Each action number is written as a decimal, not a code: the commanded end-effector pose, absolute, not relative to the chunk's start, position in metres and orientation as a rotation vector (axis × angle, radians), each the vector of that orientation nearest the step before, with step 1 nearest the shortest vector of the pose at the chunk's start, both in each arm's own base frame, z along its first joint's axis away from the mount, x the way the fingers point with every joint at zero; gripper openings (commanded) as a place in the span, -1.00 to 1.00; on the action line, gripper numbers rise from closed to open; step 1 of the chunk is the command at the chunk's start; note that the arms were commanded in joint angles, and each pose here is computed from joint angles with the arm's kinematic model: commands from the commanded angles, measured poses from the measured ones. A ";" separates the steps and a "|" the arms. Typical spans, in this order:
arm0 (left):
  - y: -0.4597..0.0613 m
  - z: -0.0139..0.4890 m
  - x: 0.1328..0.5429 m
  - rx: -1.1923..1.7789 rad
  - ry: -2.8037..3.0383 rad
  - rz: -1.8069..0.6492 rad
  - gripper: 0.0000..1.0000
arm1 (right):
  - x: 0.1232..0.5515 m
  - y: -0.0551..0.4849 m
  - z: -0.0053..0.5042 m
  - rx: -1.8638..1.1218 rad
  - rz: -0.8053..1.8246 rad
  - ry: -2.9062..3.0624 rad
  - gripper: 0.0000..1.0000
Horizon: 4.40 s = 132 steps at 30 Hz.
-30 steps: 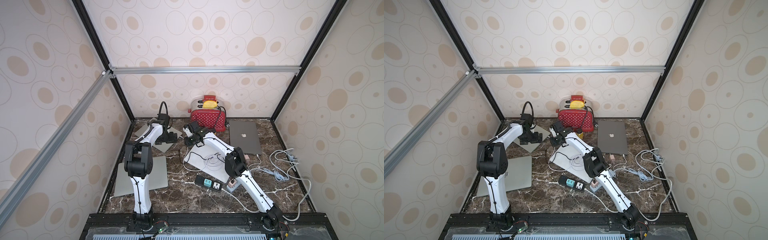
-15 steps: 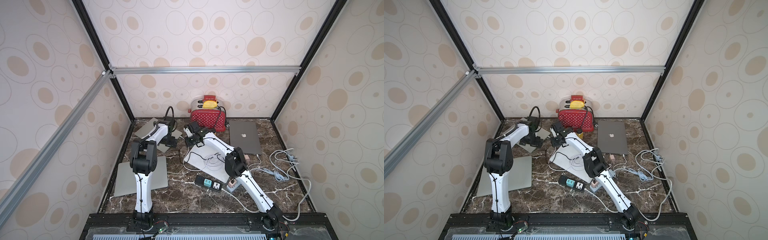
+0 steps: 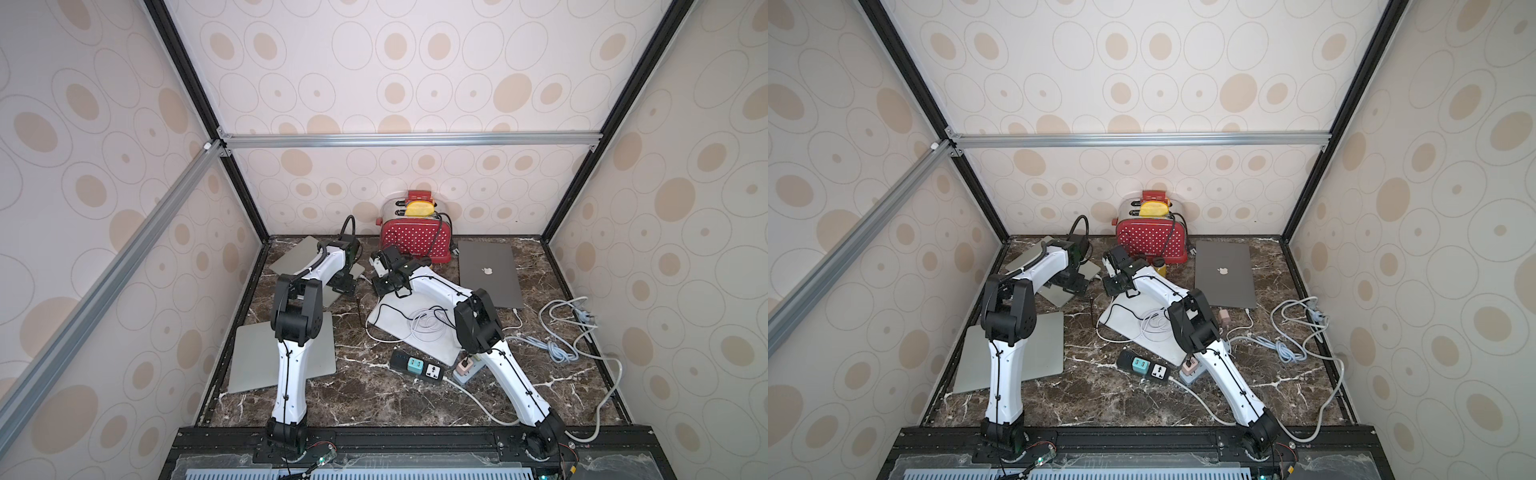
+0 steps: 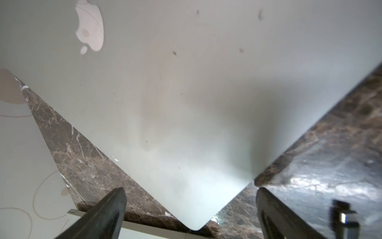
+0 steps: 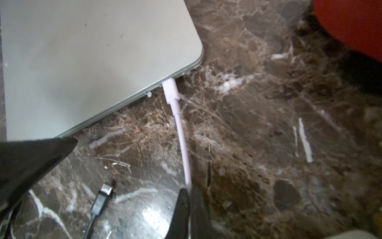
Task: Unplug the laptop charger
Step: Remove the charging cable from the laptop, then place the charging cable at the center of the board, then remove the plug from the socket.
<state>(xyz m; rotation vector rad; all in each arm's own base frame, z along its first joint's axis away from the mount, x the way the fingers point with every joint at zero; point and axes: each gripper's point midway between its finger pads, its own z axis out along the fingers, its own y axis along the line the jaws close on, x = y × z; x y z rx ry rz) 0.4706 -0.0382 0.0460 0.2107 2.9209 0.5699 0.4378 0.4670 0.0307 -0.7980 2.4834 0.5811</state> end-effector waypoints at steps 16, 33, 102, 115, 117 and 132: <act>-0.042 0.041 0.474 0.150 2.980 0.465 0.98 | 0.395 0.433 0.067 -0.844 0.551 2.525 -1.00; -0.102 0.133 0.390 0.041 2.867 -0.290 0.98 | 0.387 0.428 0.138 -0.889 0.569 2.474 0.11; -0.190 0.010 0.203 0.201 3.166 -0.179 0.98 | 0.153 0.304 0.077 -1.217 0.493 2.339 -0.26; -0.188 0.007 0.199 0.186 3.225 -0.125 0.98 | 0.153 0.303 0.070 -1.218 0.467 2.224 -0.63; -0.188 0.006 0.199 0.185 3.238 -0.122 0.98 | 0.156 0.302 0.073 -1.209 0.449 2.193 -0.71; -0.185 0.003 0.197 0.159 3.270 -0.072 0.98 | 0.165 0.301 0.111 -1.095 0.447 2.065 -1.00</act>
